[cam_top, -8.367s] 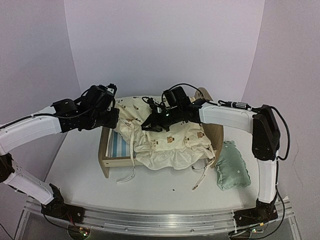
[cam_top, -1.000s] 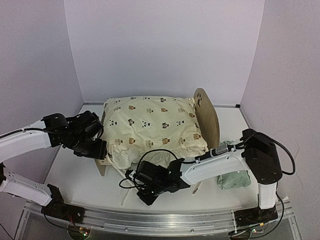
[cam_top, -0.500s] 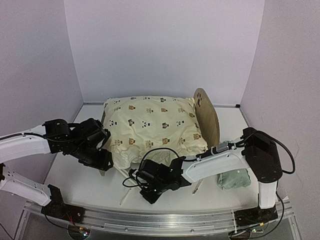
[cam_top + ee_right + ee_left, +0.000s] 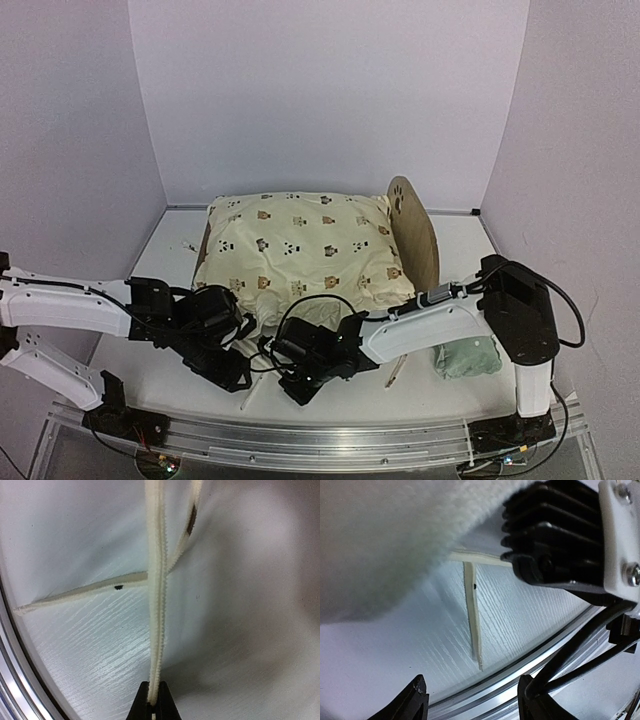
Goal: Set up the pet bed
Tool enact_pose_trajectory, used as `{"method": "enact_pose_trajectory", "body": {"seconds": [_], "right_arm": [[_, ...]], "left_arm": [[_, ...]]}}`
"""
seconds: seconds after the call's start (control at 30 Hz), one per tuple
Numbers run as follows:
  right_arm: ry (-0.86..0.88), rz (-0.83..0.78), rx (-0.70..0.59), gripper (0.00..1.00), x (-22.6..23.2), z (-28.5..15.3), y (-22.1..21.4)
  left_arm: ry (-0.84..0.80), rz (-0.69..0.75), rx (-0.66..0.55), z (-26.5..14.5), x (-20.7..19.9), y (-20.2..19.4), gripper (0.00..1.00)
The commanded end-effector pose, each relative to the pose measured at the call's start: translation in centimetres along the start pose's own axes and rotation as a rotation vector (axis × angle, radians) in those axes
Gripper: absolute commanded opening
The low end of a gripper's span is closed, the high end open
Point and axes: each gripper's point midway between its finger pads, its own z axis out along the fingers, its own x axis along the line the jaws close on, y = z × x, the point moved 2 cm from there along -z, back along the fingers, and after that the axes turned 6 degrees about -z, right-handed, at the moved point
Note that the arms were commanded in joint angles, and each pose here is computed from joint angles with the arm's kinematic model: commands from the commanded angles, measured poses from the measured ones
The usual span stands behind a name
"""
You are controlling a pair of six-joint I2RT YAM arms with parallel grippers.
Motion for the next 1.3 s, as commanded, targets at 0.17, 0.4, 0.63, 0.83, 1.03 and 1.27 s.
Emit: {"method": "enact_pose_trajectory", "body": {"seconds": [0.17,0.4,0.63,0.83,1.03,1.27], "right_arm": [[0.005,0.122,0.038,0.0,-2.7,-0.2,-1.6],[0.075,0.152,0.066,0.0,-2.2,0.6,-1.8],[0.109,0.162,0.068,0.0,-1.6,0.8,-1.5],[0.113,0.169,0.07,0.0,-1.5,0.9,-1.4],[0.133,0.176,0.073,0.0,-1.2,0.9,-1.3],[0.156,0.183,0.077,0.0,-0.8,0.9,-1.3]], "left_arm": [[-0.059,0.013,-0.036,1.5,-1.1,0.7,0.59],[-0.043,0.022,0.02,4.1,-0.6,-0.5,0.49],[-0.072,0.043,0.073,4.5,-1.3,-1.8,0.43],[-0.059,0.07,0.13,5.7,-1.6,-3.2,0.38],[0.019,0.087,0.16,7.2,-1.5,-3.9,0.27],[0.094,0.061,0.09,6.0,-0.8,-2.7,0.0]]}}
